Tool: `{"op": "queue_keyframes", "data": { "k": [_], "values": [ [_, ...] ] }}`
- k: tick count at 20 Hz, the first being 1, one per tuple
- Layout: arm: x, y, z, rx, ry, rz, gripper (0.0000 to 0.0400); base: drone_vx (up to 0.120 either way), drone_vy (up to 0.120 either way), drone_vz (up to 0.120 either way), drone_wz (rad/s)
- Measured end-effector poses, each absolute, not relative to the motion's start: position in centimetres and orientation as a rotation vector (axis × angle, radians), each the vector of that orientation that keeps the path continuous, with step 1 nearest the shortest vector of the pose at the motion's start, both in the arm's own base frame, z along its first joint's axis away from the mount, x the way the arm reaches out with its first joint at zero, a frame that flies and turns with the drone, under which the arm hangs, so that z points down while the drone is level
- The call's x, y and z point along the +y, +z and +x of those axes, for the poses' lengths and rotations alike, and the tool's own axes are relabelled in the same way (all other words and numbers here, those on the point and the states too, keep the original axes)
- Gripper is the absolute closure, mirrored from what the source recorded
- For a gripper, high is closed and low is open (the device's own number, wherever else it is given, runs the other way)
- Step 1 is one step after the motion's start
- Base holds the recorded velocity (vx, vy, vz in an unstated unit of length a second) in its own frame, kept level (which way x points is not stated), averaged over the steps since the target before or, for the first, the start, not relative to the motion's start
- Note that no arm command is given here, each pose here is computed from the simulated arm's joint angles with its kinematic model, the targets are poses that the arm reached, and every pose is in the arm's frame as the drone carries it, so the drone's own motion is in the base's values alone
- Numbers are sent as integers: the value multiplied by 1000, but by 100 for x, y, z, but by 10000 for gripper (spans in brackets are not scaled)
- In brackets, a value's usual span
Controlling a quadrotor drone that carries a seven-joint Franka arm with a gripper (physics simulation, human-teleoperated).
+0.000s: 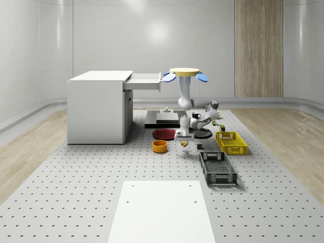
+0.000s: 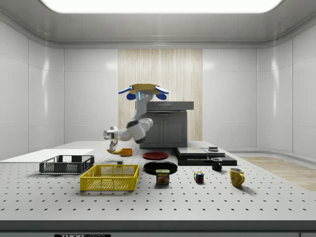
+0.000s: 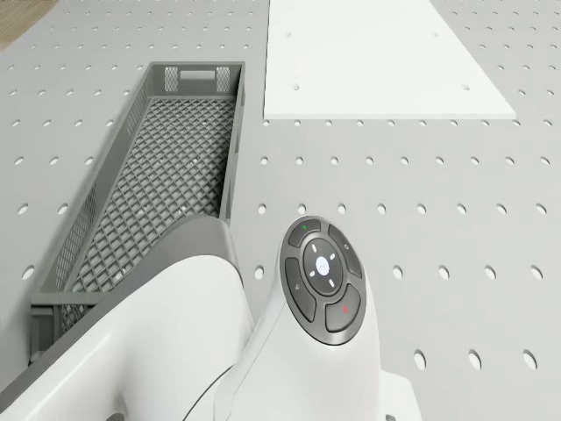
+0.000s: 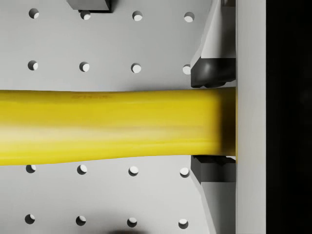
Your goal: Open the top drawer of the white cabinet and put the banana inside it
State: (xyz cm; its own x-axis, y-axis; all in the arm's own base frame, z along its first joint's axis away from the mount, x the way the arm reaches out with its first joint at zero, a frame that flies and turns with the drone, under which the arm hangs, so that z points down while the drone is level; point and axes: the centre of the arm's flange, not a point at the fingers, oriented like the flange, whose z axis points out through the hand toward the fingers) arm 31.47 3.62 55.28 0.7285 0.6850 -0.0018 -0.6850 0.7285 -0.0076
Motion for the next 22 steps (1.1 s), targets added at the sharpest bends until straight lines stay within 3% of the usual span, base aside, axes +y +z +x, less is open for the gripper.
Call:
{"op": "queue_keyframes", "data": {
  "k": [4,22],
  "values": [
    [362,5447,3147,-1,748,-8,210,-20,0,120,0],
    [361,5386,3148,-1,738,-8,210,-120,0,120,0]
  ]
}}
